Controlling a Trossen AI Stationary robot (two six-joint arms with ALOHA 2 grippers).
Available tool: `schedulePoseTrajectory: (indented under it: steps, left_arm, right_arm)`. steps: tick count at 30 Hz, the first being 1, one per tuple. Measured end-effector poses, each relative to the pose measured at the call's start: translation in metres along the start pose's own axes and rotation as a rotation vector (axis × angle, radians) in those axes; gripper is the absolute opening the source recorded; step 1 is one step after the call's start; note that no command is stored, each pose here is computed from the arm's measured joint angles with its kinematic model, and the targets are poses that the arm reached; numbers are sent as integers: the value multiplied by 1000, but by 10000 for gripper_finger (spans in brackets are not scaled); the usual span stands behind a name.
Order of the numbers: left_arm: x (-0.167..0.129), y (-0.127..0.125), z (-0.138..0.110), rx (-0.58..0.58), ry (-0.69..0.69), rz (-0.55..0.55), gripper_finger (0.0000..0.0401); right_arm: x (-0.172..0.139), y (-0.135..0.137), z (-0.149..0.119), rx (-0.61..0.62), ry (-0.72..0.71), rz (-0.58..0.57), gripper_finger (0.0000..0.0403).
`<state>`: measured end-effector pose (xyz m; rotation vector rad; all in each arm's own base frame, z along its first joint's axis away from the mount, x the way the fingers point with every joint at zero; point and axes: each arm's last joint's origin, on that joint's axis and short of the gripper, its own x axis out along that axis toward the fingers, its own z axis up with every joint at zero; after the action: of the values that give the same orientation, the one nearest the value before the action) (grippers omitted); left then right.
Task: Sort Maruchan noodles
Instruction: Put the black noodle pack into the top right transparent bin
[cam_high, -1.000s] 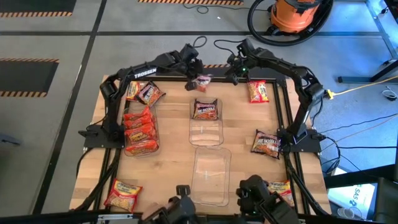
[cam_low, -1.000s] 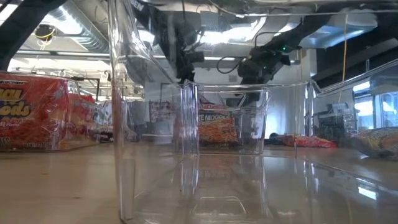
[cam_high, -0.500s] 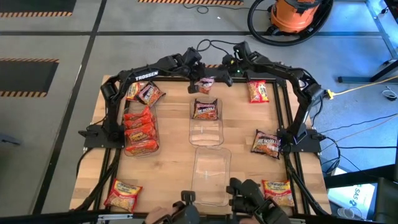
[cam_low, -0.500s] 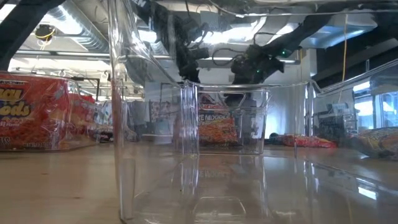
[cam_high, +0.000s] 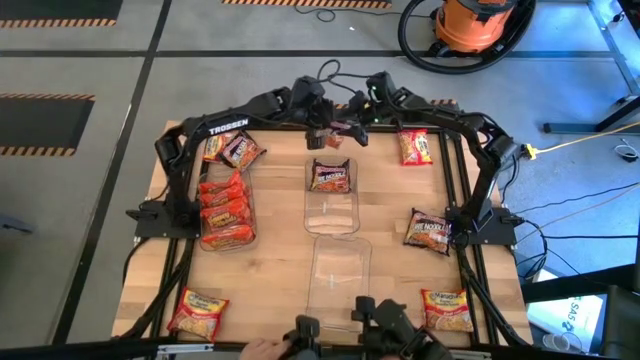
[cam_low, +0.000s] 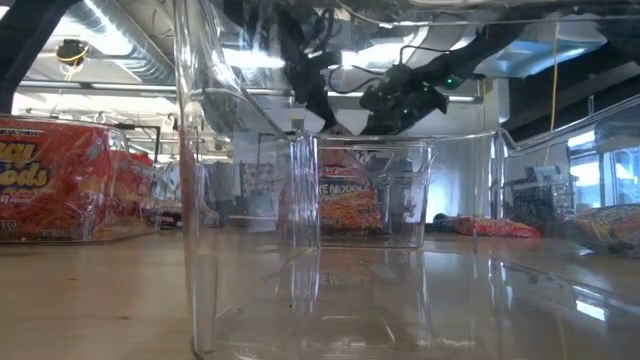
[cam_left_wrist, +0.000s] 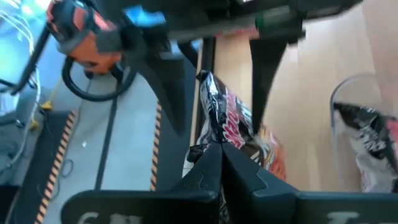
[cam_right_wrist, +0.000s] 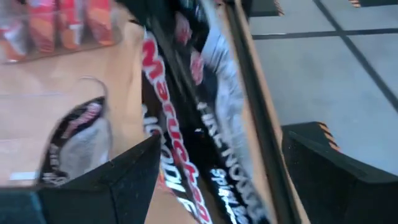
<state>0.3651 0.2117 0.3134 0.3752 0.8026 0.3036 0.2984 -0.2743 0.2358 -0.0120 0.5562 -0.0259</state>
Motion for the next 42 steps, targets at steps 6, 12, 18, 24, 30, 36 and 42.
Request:
schedulePoseTrajectory:
  steps: [6, 12, 18, 24, 30, 36, 42]
  left_arm:
    - [-6, -1, 5, 5, -20, 9, 0]
    - [-6, -6, 9, 7, -38, 10, 0]
    - [-23, -18, 18, -1, -20, 12, 5]
    - [-58, -31, 28, -36, 18, 56, 17]
    - [-102, -42, 22, -135, 97, -7, 19]
    - [-132, -70, -3, -236, 126, -52, 3]
    - [-142, -122, -42, -317, 44, -114, 6]
  right_arm:
    - [2, 7, 2, 35, -52, 147, 302]
    - [6, 15, 4, 66, -53, 200, 209]
    - [-2, 18, 11, 52, -15, 112, 70]
    - [-26, 22, 27, -3, -12, -19, 10]
    - [-47, 37, 36, 10, 31, -34, 27]
    - [-54, 70, 55, -23, 51, -44, 13]
    - [-47, 111, 70, -40, 87, -30, 19]
